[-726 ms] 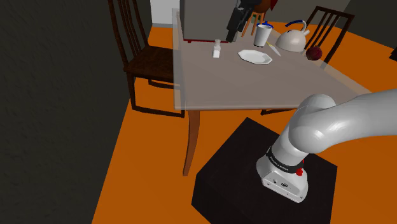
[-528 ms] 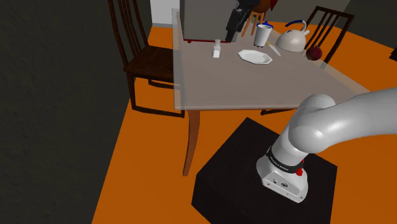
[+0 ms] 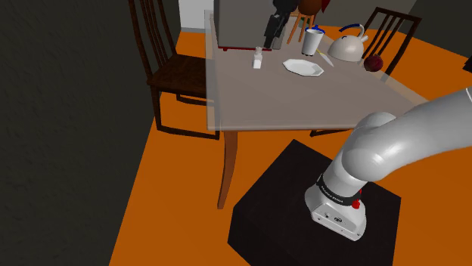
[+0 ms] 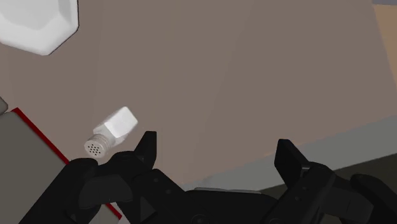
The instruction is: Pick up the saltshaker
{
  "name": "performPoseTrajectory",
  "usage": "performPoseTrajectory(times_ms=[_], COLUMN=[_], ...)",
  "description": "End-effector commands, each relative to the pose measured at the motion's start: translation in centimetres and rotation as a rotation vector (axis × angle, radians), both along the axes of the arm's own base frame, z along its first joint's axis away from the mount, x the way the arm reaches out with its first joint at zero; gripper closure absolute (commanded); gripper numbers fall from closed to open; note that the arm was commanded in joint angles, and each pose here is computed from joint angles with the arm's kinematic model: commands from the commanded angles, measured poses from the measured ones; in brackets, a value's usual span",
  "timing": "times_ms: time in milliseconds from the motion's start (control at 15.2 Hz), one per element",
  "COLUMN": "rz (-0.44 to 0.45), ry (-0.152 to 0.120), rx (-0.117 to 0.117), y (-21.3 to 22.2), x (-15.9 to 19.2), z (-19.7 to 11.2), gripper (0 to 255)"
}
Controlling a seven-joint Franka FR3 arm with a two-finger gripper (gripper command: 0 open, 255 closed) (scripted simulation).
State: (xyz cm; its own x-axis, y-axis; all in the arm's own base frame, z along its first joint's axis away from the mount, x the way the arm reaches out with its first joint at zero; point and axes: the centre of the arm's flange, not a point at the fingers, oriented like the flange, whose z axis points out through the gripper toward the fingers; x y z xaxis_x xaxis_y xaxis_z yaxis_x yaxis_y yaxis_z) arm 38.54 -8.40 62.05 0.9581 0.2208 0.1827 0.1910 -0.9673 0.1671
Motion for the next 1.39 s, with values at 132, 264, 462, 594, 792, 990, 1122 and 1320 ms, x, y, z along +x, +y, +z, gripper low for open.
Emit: performPoseTrajectory(times_ms=[132, 264, 462, 594, 792, 990, 1122, 1320], rz=[0.017, 0.024, 0.036, 0.044, 0.055, 0.062, 0.062, 0.062], ry=[0.007, 0.011, 0.017, 0.021, 0.026, 0.030, 0.030, 0.030], rx=[-0.009, -0.013, -0.019, -0.023, -0.029, -0.032, -0.032, -0.032], y=[-3.7, -5.6, -8.4, -10.3, -13.1, -14.7, -14.7, -14.7], x=[3.6, 5.3, 7.9, 9.6, 12.2, 13.7, 13.7, 13.7], z=[-1.4, -2.1, -3.2, -3.9, -4.9, -6.1, -7.1, -8.7], gripper=[0, 0, 0, 0, 0, 0, 0, 0])
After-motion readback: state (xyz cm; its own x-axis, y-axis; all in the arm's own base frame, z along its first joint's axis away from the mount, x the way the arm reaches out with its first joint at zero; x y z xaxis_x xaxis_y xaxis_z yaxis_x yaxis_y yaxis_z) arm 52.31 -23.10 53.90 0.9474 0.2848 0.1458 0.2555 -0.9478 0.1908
